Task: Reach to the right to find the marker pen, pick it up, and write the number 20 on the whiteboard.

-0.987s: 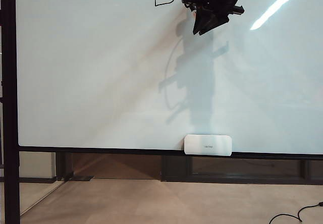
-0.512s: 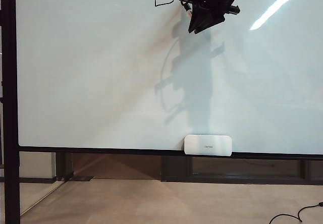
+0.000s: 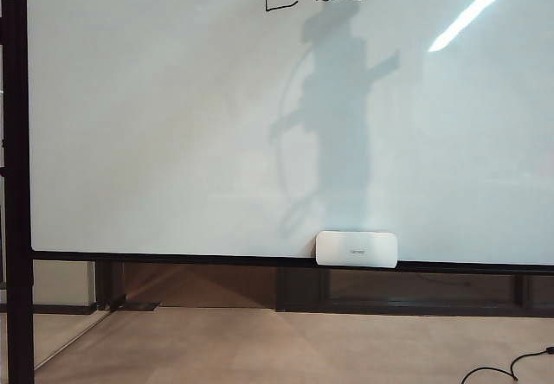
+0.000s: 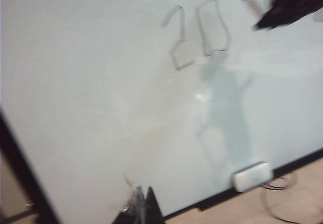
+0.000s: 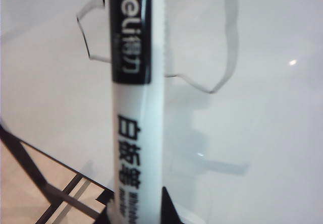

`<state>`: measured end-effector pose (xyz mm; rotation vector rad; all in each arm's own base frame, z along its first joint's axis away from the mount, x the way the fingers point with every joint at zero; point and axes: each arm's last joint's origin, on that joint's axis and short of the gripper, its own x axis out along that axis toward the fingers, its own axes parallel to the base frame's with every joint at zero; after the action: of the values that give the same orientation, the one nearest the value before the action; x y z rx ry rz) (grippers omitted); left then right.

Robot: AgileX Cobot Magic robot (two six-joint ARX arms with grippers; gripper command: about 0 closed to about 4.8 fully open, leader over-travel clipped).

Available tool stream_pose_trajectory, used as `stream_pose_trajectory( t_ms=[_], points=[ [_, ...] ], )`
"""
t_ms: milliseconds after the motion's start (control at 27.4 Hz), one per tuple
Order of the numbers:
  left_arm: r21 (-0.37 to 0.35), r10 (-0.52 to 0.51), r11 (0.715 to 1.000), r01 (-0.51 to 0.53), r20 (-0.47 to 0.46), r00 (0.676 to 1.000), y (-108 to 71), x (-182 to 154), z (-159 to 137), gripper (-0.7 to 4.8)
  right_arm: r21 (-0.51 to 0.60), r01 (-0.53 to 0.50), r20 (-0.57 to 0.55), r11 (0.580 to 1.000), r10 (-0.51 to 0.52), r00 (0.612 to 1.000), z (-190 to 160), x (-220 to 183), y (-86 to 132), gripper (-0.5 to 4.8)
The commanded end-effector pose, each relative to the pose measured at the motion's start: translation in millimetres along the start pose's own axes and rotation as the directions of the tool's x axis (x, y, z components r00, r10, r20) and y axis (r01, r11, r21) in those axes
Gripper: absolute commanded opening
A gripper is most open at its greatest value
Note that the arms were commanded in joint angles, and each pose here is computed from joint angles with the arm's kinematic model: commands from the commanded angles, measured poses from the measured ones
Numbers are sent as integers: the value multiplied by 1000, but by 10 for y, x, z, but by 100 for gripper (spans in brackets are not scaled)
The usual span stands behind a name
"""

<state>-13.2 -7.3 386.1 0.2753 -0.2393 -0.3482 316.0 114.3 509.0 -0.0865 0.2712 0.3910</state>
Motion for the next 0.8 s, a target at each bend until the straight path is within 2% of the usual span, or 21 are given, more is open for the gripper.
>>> stream_pose_trajectory(
  t_ms=[37, 256, 439, 548, 804],
  points=[
    [13, 101, 995, -101, -72, 992, 12, -148, 91, -5, 15, 52, 40, 999, -53, 998, 128, -612, 11, -2],
    [3, 139, 990, -140, -144, 980, -23, -424, 222, -5, 26, 135, 121, 990, -137, 983, 175, -1621, 28, -2],
    [-15, 210, 976, -217, -188, 959, -49, -657, 305, -5, 43, 209, 169, 977, -213, 962, 66, -2364, 43, -2],
    [-18, 255, 965, -263, -187, 949, -72, -813, 358, -5, 49, 232, 161, 972, -237, 958, -62, -2721, 57, -2],
    [-63, 275, 956, -288, -161, 948, -190, -1168, 383, -5, 61, 288, 120, 956, -293, 948, -443, -3431, 87, -2]
  ],
)
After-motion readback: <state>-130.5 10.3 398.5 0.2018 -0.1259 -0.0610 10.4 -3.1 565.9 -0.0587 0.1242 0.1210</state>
